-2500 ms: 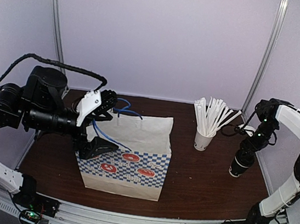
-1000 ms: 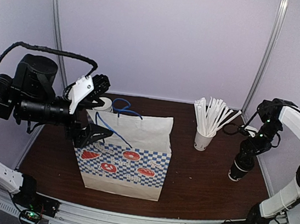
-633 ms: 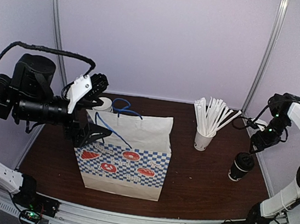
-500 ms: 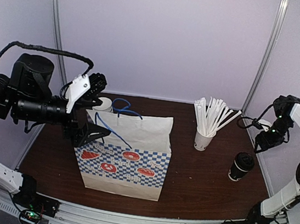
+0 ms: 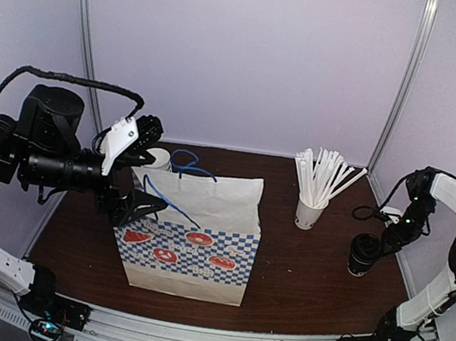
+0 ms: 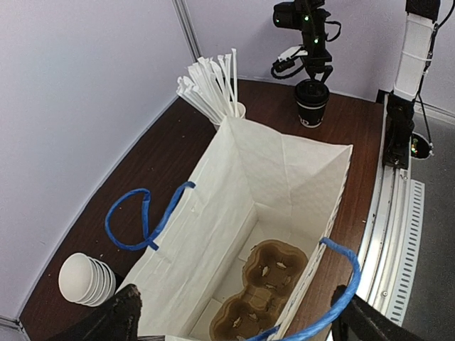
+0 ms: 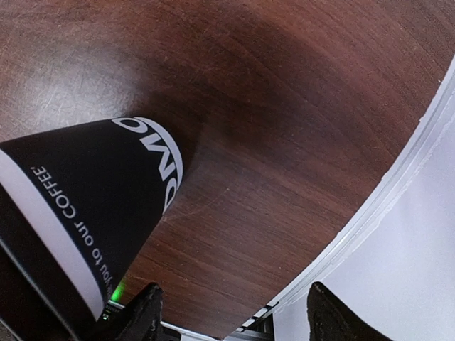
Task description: Pack the takeout coffee
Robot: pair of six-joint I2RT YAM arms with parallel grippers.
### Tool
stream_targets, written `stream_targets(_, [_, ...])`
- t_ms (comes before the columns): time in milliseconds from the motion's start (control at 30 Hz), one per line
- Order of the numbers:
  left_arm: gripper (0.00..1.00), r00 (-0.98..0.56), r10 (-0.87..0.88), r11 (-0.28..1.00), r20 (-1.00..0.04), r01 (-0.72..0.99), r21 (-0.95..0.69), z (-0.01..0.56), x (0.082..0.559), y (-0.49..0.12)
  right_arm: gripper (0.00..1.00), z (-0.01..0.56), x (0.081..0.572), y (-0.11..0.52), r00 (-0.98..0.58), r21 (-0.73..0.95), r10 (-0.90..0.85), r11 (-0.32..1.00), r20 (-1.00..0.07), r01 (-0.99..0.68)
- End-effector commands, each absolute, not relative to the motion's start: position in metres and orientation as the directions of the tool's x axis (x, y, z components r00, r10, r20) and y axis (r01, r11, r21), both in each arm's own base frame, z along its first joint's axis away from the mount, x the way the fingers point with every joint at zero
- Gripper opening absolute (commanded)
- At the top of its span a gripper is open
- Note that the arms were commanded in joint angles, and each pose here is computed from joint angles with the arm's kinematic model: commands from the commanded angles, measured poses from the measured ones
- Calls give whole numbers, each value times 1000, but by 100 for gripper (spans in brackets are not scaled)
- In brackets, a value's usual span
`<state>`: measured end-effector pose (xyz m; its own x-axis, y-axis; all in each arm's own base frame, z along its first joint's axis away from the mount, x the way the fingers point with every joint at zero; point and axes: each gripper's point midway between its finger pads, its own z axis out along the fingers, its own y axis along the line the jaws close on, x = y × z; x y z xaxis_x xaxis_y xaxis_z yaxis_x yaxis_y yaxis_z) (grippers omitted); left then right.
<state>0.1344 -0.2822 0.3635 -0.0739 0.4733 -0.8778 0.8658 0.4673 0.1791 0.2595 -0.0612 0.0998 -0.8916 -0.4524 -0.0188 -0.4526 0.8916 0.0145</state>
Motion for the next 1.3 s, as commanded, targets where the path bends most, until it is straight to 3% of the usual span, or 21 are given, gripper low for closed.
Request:
stream_targets(0, [93, -76, 460, 463, -885, 871, 166, 363, 133, -288, 70, 99, 251, -56, -878, 37, -478, 877, -21, -479])
stream_targets(233, [93, -73, 467, 452, -881, 876, 167, 361, 133, -291, 70, 98, 234, -69, -875, 42, -483, 876, 36, -481])
stream_targets(433, [93, -71, 461, 460, -885, 871, 170, 362, 133, -286, 73, 116, 208, -85, -788, -5, -611, 790, 81, -613])
stream_targets(633, [93, -69, 459, 459, -886, 872, 170, 362, 132, -285, 75, 153, 192, -75, -560, -19, -827, 560, 39, -828])
stream_targets(833, [93, -68, 458, 456, -886, 874, 168, 360, 133, -290, 86, 186, 220, -56, -315, -129, -947, 321, -67, -938])
stream_targets(933, [93, -68, 461, 452, -885, 876, 169, 360, 133, -293, 92, 185, 229, -44, -222, -88, -973, 226, -58, -970])
stream_targets(1267, [93, -86, 456, 466, -886, 871, 155, 359, 134, -289, 94, 162, 242, -5, 49, -7, -999, -49, 20, -999])
